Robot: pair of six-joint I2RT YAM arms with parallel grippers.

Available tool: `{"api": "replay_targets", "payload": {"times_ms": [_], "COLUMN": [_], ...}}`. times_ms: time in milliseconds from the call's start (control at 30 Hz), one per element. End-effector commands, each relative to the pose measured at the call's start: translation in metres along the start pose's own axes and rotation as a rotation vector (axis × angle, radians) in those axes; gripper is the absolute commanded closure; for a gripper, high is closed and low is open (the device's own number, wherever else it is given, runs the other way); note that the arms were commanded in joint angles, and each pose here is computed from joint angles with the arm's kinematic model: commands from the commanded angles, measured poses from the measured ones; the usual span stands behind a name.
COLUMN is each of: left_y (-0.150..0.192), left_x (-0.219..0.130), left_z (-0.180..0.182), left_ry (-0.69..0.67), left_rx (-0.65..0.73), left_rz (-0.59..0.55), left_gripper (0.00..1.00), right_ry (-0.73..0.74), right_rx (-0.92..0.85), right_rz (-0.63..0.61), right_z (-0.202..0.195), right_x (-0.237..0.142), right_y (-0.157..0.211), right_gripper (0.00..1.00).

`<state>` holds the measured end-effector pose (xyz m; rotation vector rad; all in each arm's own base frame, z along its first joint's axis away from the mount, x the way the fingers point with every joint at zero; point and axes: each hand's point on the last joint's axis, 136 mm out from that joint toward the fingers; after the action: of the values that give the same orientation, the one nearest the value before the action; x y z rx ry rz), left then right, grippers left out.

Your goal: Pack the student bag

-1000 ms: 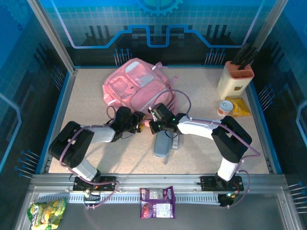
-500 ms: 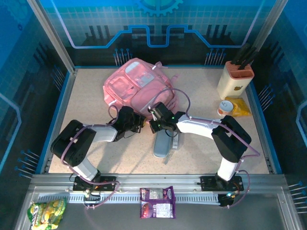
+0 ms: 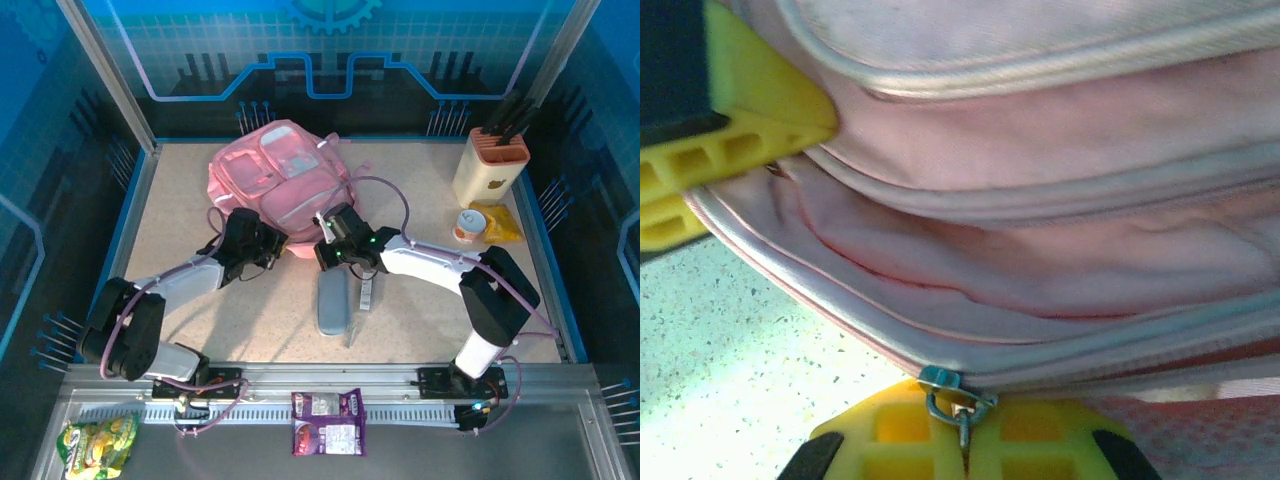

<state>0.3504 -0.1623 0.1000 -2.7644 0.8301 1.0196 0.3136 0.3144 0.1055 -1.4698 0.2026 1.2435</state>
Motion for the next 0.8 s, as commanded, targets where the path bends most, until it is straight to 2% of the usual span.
{"api": "replay_targets", "payload": {"times_ms": [0,133,400,533,667,767], "left_y": [-0.052,-0.073,-0.121,-0.151,-0.181,-0.183], "left_x": [-0.025,-0.033,-0.047,-0.050,-0.056,-0.053], "left_z": [-0.017,-0.021,-0.021,-0.024,-0.026,-0.039], "left_ry": [0.021,0.043,-0.013,-0.025,-0.052,-0.006], "left_rx": [0.059,0.066,0.090,0.098,0.095,0.104], "left_rz": [-0.155,-0.158,-0.199,-0.229,-0.258,-0.231], "left_gripper": [1.00,1.00,1.00,1.00,0.95,0.86], "right_ry": [0.076,0.106,0.155,0.101,0.129,0.012], "right_rx": [0.051,0.065,0.067,0.044,0.025,-0.035], "right_rz": [0.048,0.056,0.059,0.035,0.055,0.038], "right_z": [-0.039,-0.062,-0.087,-0.070,-0.070,-0.028], "right_x": [-0.014,-0.014,-0.018,-0.023,-0.026,-0.024], "right_y": [0.013,0.011,-0.006,-0.020,-0.023,-0.028], "right_gripper": [1.00,1.00,1.00,1.00,1.00,1.00]}}
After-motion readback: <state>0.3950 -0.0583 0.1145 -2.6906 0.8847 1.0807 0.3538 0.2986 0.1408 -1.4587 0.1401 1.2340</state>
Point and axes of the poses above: each hand's point on the last joint's axis, 136 mm out from that joint toward the fingers, its own x axis out along the fingers, its own z axis along the line the jaws close on, y = z × x, and after that the axes turned 4 degrees about -x, right-handed
